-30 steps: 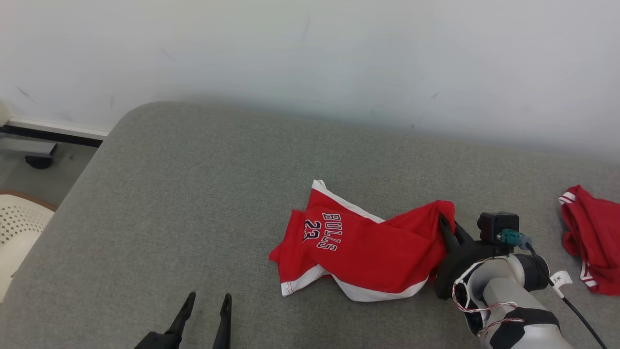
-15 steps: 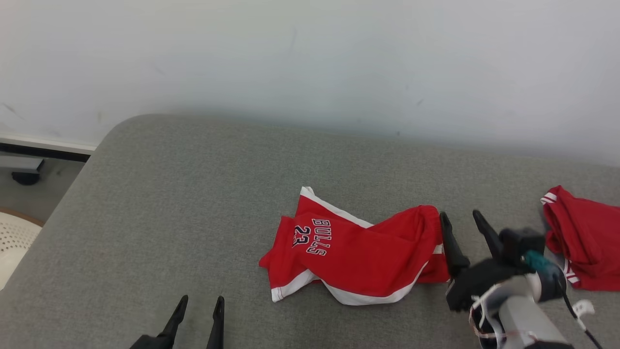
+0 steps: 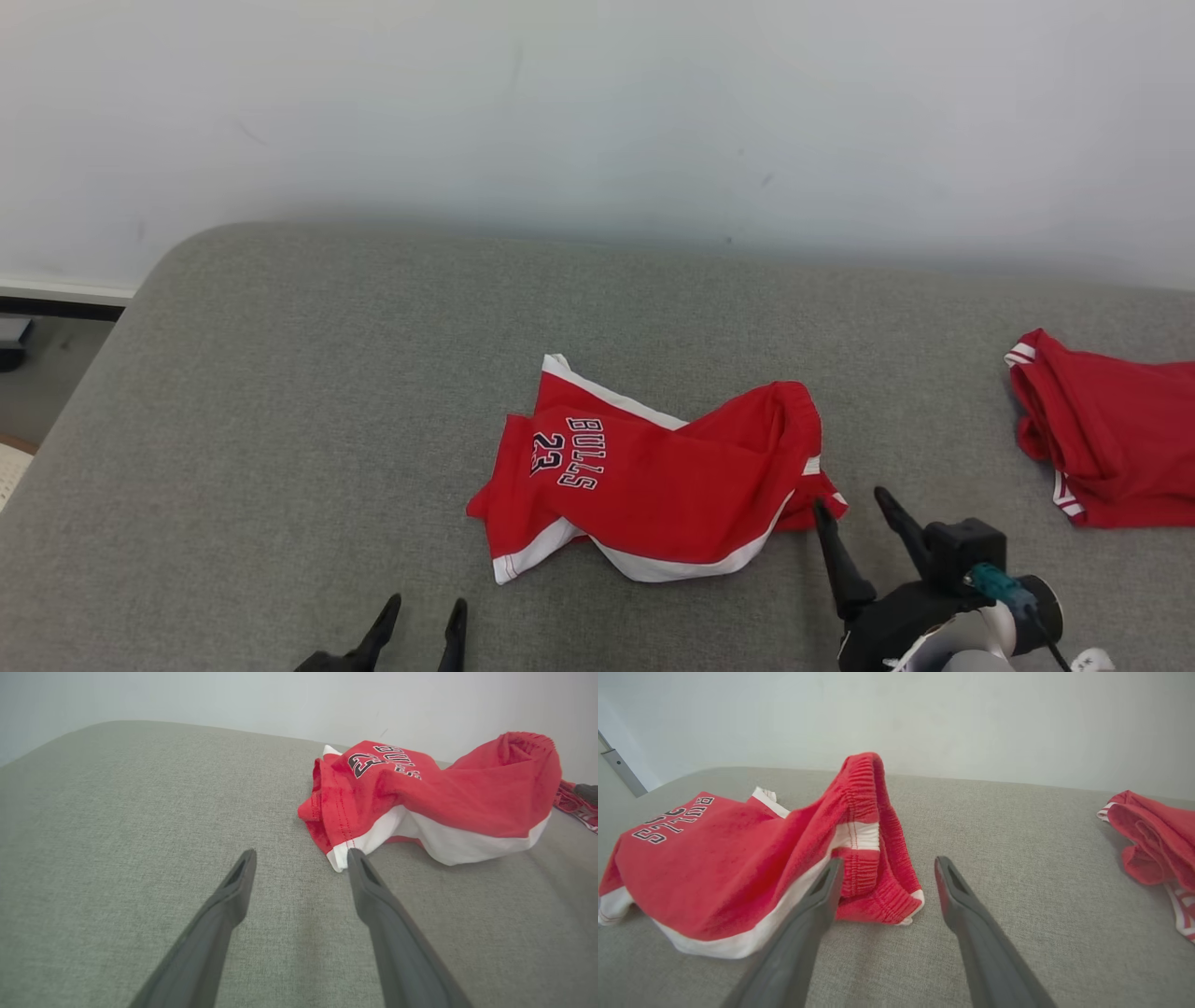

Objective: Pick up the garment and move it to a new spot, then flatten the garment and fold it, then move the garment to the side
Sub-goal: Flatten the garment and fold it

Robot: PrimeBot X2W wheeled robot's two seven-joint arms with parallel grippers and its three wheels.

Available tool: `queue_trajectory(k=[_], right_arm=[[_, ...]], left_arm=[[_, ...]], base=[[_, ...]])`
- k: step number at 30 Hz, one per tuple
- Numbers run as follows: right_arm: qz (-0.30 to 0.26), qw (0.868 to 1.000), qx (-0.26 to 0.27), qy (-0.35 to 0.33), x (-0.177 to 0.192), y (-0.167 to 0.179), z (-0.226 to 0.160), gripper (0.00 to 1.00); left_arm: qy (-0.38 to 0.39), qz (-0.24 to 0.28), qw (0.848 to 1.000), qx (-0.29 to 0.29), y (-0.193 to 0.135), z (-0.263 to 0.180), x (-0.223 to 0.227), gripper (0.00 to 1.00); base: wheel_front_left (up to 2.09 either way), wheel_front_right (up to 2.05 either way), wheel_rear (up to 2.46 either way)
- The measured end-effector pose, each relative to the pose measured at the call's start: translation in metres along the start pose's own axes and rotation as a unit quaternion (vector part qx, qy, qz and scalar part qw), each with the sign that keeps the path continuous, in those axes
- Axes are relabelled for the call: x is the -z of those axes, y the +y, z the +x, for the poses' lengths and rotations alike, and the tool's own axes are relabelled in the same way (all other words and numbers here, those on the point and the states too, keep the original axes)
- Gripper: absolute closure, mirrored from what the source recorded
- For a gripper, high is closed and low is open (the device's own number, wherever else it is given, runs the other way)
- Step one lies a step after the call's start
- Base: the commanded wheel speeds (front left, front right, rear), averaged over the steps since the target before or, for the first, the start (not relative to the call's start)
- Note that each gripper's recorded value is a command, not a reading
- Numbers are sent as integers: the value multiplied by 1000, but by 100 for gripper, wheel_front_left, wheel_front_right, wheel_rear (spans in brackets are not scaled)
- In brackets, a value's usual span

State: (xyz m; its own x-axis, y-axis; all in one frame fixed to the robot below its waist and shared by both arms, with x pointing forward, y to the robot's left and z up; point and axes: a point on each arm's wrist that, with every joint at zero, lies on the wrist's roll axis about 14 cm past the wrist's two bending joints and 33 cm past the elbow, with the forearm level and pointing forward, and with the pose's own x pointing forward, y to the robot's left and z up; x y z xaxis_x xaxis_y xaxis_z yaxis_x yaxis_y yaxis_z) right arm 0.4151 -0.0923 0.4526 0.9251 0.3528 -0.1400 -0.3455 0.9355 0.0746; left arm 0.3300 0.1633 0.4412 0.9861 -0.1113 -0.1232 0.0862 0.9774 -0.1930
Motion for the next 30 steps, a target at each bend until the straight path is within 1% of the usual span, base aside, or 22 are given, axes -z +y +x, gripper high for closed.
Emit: queue_trajectory(k=[3,9,17,22,26,30], right_arm=[[-8,1000,-8,18,8,3,3,0],[-23,999,-18,31,8,2,25,0],[-24,998,-36,46,13,10,50,0],[-21,997,-47,53,18,17,56,0],[-22,997,-52,57,20,19,56,0],[-24,997,-57,49,14,21,59,0]], left_arm=[[13,-3,1000,14,-7,8,5,0],[44,-3,998,41,-20,29,17,0],[78,-12,996,47,-21,49,30,0],[87,-15,995,46,-19,57,32,0],[94,-15,994,60,-28,60,35,0],[95,-20,993,67,-33,62,36,0]], base=[[0,0,0],[0,0,0],[0,0,0],[0,0,0],[0,0,0],[0,0,0]])
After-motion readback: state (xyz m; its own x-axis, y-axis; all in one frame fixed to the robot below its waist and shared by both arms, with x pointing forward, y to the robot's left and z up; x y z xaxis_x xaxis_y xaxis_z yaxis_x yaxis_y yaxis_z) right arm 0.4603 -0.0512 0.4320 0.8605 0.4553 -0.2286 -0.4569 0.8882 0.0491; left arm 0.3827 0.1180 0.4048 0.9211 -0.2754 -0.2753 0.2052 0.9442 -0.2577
